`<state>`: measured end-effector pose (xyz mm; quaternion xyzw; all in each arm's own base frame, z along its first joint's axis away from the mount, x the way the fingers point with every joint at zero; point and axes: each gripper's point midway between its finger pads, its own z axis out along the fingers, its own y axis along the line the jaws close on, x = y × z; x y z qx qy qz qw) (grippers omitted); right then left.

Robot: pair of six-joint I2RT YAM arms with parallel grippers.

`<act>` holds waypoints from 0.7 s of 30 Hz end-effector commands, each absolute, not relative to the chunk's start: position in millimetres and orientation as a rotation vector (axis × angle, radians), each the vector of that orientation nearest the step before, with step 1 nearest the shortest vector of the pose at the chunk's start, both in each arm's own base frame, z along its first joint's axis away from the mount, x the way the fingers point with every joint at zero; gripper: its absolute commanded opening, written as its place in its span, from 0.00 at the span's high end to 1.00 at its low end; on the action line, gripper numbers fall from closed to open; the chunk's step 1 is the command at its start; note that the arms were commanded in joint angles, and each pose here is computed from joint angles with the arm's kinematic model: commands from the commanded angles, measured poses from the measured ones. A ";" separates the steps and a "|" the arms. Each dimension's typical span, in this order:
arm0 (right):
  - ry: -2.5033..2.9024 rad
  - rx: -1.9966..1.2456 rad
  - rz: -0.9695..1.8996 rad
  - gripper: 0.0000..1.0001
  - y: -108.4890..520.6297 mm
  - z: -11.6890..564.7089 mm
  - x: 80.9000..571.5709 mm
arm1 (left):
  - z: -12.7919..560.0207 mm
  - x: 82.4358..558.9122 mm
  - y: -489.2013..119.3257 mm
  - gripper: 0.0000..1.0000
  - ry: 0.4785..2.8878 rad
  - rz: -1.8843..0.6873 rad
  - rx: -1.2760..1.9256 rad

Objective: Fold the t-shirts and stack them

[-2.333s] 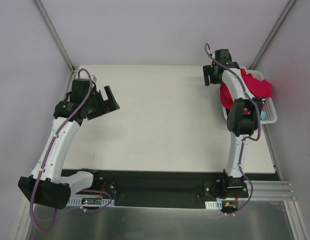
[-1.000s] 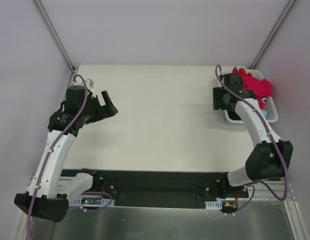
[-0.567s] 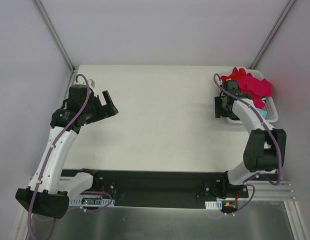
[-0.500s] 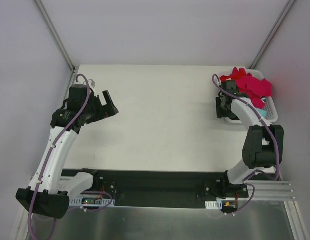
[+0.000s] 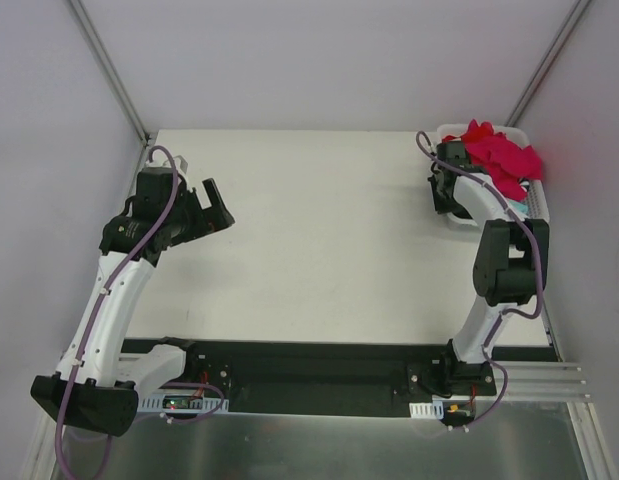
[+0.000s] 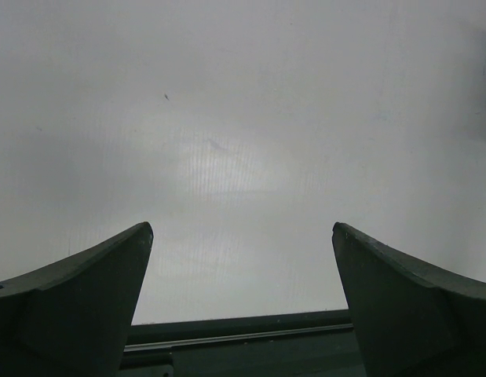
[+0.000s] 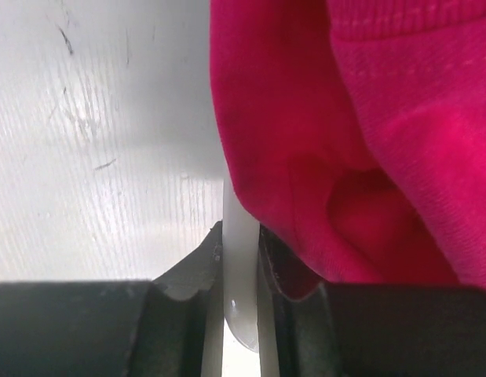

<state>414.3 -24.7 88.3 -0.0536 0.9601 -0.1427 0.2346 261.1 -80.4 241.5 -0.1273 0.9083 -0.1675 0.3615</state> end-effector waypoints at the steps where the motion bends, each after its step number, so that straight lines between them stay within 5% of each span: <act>1: 2.543 -0.225 -0.380 0.99 -22.4 91.8 451.1 | 251.8 268.6 -71.5 0.01 2.308 -0.386 -0.340; 7: 2.546 -0.255 -0.352 0.99 -20.0 91.7 456.4 | 254.7 277.1 -73.0 0.01 2.314 -0.385 -0.325; 10: 2.509 -0.244 -0.263 0.77 -7.3 114.1 447.8 | 260.1 280.5 -73.3 0.01 2.304 -0.385 -0.316; 11: 2.486 -0.247 -0.238 0.57 -3.5 123.9 445.9 | 264.4 280.8 -73.4 0.01 2.294 -0.386 -0.306; 14: 2.390 -0.254 -0.164 0.24 7.7 170.0 434.0 | 287.7 284.2 -72.4 0.01 2.242 -0.392 -0.266; 21: 2.182 -0.201 0.055 0.04 35.4 273.1 395.3 | 307.0 285.3 -74.1 0.01 2.193 -0.419 -0.274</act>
